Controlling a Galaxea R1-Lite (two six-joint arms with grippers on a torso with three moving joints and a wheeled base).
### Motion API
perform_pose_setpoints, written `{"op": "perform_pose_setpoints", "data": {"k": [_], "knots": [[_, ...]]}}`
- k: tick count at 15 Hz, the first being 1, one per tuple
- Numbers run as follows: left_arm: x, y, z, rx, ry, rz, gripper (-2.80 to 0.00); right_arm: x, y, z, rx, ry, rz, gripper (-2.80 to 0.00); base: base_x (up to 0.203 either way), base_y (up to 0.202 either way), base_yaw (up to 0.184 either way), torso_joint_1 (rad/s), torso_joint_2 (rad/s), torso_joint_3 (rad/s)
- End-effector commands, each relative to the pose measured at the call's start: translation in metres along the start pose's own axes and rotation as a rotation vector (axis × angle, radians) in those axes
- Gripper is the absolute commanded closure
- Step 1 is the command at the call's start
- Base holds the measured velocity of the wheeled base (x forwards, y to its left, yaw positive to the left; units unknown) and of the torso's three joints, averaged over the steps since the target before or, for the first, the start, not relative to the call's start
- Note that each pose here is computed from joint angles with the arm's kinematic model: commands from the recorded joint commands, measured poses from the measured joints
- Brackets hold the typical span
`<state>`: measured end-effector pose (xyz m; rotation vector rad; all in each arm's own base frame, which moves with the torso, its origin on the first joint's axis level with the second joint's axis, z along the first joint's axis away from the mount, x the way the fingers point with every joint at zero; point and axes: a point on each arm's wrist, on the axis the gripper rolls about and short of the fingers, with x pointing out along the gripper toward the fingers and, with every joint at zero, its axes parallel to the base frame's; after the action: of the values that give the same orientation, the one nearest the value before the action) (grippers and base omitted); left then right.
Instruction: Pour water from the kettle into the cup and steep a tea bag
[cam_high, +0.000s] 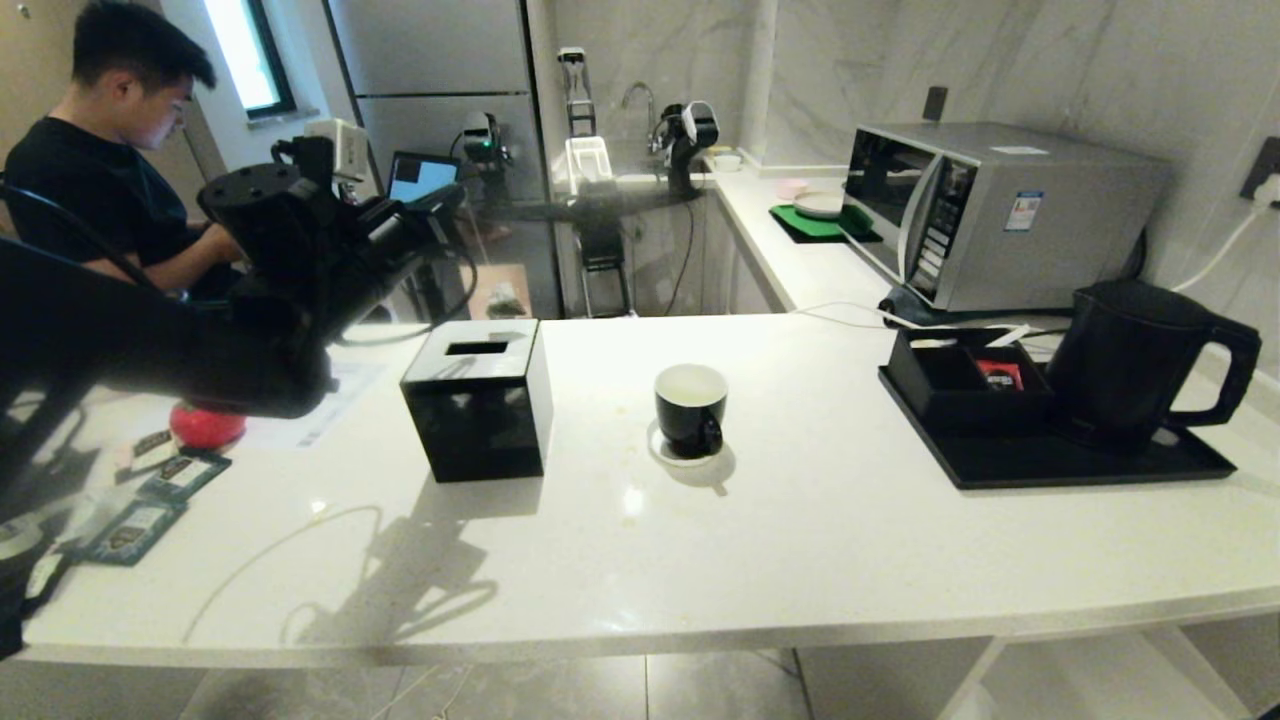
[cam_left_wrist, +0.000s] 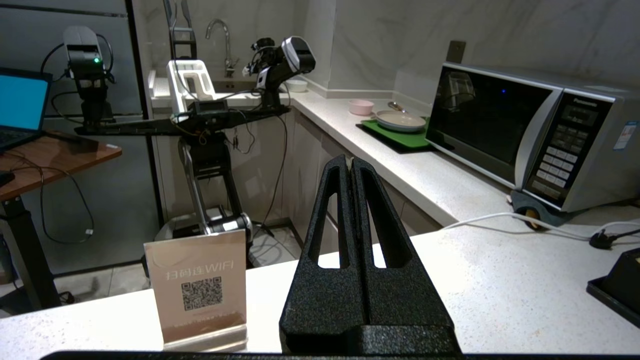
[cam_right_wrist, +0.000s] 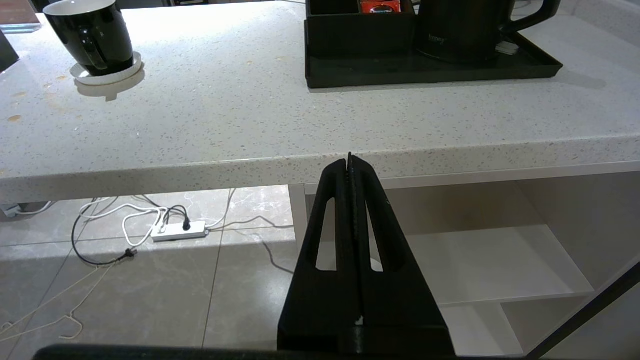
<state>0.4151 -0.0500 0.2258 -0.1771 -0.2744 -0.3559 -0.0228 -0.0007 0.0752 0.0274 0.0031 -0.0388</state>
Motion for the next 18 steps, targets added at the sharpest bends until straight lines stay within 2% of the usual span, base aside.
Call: {"op": "perform_pose_setpoints", "data": {"k": [1,15,18], "knots": [[0.000,-0.001,0.004,0.001,-0.013,-0.005,0.00,0.000,0.000,0.000,0.000,0.001,0.000,0.00,0.000,0.000,0.000,0.000,0.00,0.000],[-0.005,0.001,-0.004,0.000,0.012,0.009,0.00,0.000,0.000,0.000,0.000,-0.001,-0.001,0.00,0.000,0.000,0.000,0.000,0.00,0.000],[-0.008,0.003,-0.009,-0.002,0.021,0.064,0.00,0.000,0.000,0.000,0.000,0.001,-0.001,0.00,0.000,0.000,0.000,0.000,0.00,0.000]]}}
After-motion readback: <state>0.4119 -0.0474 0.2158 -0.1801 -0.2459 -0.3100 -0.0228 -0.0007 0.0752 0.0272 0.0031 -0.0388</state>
